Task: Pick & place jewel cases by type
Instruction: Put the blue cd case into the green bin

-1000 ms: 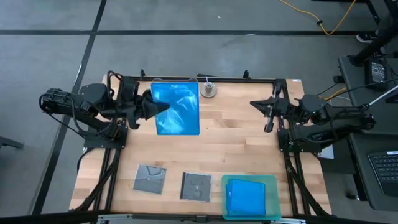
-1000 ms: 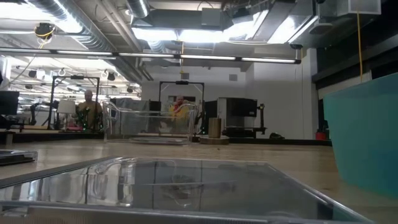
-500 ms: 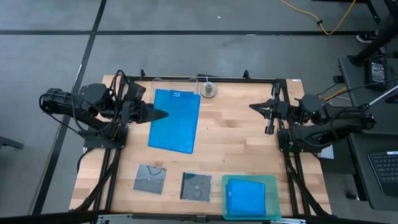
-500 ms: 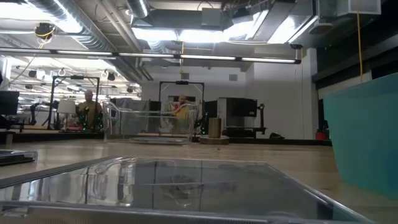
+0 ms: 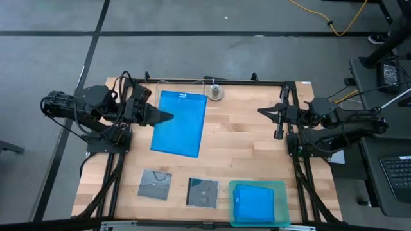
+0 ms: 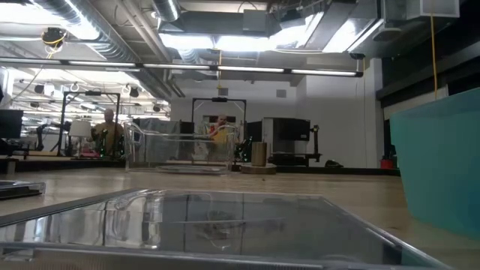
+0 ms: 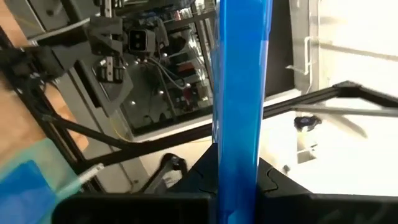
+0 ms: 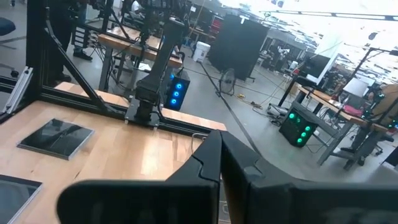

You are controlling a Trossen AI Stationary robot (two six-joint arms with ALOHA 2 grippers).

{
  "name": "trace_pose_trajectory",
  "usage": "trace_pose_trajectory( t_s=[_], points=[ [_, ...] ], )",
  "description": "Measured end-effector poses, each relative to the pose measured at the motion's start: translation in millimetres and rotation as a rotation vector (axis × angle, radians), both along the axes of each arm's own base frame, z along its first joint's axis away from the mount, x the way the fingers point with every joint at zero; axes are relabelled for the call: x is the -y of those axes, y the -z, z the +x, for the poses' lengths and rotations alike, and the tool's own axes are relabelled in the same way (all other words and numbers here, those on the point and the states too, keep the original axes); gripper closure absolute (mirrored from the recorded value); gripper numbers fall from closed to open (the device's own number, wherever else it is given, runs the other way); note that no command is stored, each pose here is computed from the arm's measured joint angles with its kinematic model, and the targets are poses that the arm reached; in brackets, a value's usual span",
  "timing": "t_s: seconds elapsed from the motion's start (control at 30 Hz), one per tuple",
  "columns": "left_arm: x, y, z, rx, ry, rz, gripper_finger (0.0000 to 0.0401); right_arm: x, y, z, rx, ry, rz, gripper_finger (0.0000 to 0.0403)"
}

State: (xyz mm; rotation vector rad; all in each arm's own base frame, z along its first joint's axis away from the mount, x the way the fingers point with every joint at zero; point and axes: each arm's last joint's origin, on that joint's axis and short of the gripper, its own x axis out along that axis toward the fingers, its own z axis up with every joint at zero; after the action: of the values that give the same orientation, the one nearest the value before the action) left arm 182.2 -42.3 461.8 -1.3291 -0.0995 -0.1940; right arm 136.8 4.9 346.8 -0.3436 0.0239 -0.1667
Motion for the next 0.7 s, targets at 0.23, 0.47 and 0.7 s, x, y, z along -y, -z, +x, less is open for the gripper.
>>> trace_pose_trajectory(
  t_s=[0.23,0.47,0.7],
  points=[
    [-4,11,11,-0.066,-0.093,0.256,0.0388,-2,-3,0,0.036,-0.061,0.034,0.0393],
    [-10,21,28,-0.116,-0.157,0.5,0.0385,-2,-7,0,0.099,-0.066,0.159,0.0391],
    [-17,33,49,-0.18,-0.195,0.668,0.0378,-2,-8,0,0.105,-0.082,0.233,0.035]
  ],
)
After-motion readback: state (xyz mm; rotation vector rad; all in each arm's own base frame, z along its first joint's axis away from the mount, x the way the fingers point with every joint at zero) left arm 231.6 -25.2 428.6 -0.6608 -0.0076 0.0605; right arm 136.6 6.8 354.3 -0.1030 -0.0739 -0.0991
